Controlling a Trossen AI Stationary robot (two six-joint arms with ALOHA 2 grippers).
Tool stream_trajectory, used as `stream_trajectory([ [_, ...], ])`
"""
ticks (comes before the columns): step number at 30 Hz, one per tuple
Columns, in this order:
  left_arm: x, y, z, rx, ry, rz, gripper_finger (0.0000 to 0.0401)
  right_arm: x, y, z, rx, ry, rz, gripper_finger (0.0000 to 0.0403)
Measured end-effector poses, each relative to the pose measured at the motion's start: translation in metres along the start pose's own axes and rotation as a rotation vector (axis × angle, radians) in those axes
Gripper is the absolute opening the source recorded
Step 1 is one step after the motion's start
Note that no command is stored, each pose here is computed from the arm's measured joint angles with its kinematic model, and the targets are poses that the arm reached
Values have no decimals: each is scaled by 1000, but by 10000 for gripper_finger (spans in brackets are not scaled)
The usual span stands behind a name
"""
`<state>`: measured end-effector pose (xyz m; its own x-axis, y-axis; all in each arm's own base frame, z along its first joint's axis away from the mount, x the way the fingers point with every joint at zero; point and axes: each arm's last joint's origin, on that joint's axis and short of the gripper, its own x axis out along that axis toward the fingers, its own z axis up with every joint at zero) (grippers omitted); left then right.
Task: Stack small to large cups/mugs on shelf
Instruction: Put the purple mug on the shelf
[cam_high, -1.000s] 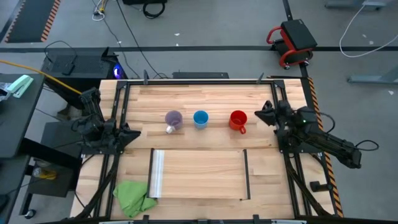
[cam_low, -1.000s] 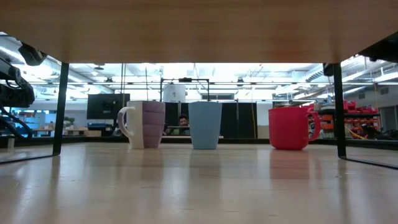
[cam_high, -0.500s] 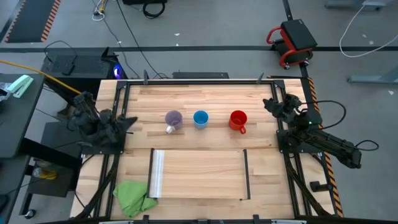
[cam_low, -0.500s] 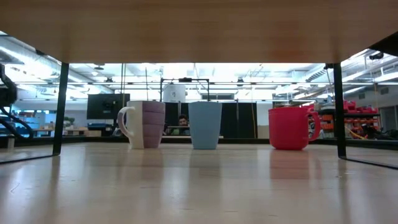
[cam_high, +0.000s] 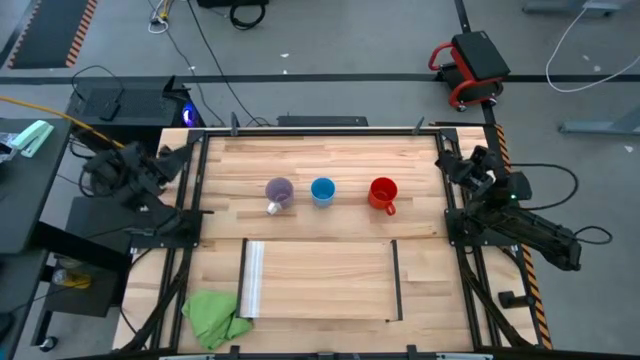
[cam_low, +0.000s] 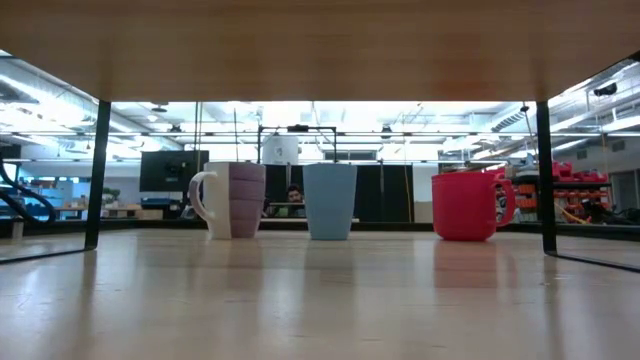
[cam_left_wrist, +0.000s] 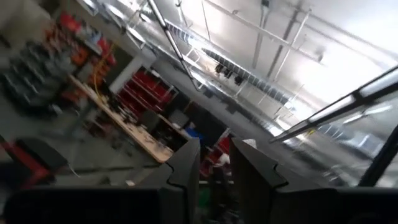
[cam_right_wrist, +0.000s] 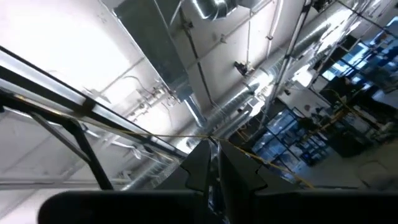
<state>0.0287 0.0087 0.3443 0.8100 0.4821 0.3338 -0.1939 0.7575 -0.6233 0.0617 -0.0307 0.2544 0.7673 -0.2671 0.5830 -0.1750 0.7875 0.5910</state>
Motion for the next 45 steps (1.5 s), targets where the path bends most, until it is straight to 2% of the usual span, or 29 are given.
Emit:
stream_trajectory([
  [4, 13, -24, 20, 148, 16, 65, 98, 9, 14, 12, -95, 81, -96, 39],
  [6, 19, -35, 29, 223, 48, 161, 97, 14, 21, 19, -125, 129, -166, 39],
  [9, 28, -49, 42, 330, 140, 375, 97, 22, 30, 29, -165, 200, -299, 39],
  [10, 30, -54, 46, 363, 153, 390, 98, 25, 33, 32, -182, 227, -346, 39],
  [14, 38, -67, 64, 344, 148, 388, 102, 40, 40, 42, -241, 359, -481, 39],
  [17, 38, -66, 75, 330, 147, 394, 101, 51, 41, 44, -252, 457, -559, 39],
  [20, 37, -64, 76, 356, 154, 394, 98, 59, 37, 43, -246, 529, -620, 39],
  [26, 35, -60, 65, 381, 159, 393, 98, 72, 24, 36, -229, 584, -672, 39],
  [31, 34, -59, 59, 400, 164, 390, 95, 76, 24, 36, -229, 564, -655, 39],
  [37, 30, -62, 35, 467, 221, 310, 89, 78, 26, 37, -207, 552, -629, 39],
  [39, 27, -63, 28, 417, 237, 265, 89, 78, 26, 37, -197, 559, -621, 39],
  [41, 24, -67, 22, 370, 247, 165, 87, 78, 26, 37, -193, 561, -618, 39],
  [45, 19, -82, 15, 349, 264, -64, 76, 78, 26, 37, -193, 558, -615, 39],
])
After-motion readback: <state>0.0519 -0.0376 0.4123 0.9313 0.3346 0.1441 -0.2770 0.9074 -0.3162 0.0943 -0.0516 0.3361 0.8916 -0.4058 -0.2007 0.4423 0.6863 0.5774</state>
